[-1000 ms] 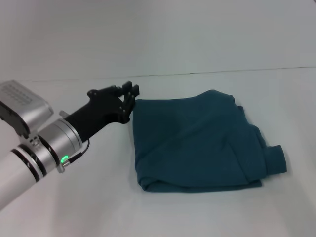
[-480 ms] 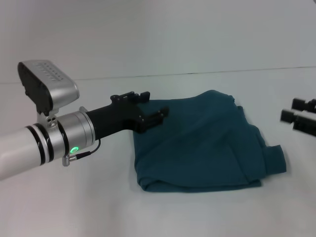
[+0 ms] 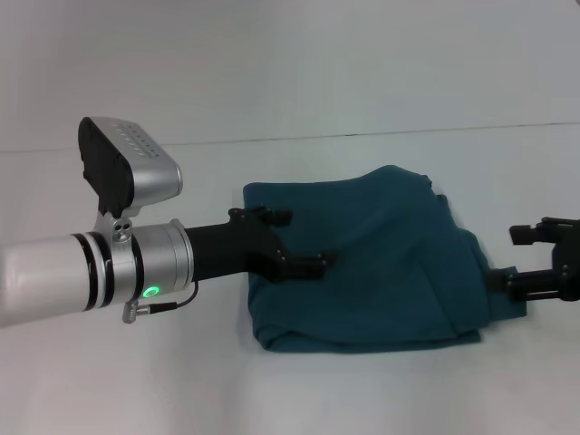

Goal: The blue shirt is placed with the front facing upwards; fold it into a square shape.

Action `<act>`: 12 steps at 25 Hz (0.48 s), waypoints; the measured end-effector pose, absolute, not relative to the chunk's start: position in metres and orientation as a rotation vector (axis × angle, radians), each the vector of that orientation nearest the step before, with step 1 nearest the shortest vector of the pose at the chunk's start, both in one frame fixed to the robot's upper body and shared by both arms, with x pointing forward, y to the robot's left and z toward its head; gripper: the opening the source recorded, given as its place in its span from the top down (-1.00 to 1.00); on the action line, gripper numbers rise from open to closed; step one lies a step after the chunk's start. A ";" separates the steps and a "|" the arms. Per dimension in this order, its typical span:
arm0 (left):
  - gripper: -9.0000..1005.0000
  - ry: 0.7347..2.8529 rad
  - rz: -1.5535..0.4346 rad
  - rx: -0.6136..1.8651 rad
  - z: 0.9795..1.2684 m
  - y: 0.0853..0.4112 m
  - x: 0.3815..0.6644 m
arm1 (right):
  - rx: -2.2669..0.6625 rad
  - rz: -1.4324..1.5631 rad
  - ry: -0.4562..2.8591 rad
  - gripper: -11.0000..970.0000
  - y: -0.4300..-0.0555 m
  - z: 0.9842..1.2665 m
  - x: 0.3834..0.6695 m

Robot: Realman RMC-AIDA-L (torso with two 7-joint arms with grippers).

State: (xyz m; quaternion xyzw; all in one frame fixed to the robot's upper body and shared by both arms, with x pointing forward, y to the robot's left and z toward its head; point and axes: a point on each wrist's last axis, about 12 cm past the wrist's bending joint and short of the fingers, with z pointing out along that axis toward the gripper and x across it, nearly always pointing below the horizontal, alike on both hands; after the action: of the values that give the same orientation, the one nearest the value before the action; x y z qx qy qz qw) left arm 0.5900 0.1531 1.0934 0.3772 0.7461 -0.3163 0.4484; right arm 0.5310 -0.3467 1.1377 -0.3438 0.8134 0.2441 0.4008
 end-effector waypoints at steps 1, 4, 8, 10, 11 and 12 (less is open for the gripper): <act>-0.90 1.849 -0.785 0.934 1.093 0.153 0.589 | -0.879 0.617 2.062 -0.76 -0.344 1.136 0.532; -0.89 1.852 -0.790 0.928 1.092 0.155 0.588 | -0.893 0.611 2.074 -0.88 -0.339 1.134 0.536; -0.89 1.852 -0.793 0.925 1.092 0.156 0.587 | -0.894 0.605 2.079 -0.96 -0.335 1.133 0.539; -0.89 1.852 -0.793 0.924 1.092 0.156 0.587 | -0.890 0.602 2.081 -0.96 -0.335 1.133 0.540; -0.89 1.853 -0.793 0.924 1.092 0.156 0.587 | -0.890 0.602 2.081 -0.96 -0.335 1.133 0.540; -0.89 1.853 -0.793 0.925 1.092 0.156 0.587 | -0.891 0.603 2.080 -0.96 -0.334 1.133 0.541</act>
State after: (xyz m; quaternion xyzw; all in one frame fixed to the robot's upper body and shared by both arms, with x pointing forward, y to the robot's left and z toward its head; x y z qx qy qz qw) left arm 0.5872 0.1563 1.0921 0.3732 0.7479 -0.3202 0.4459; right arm 0.5407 -0.3342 1.1329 -0.3506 0.8182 0.2372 0.3891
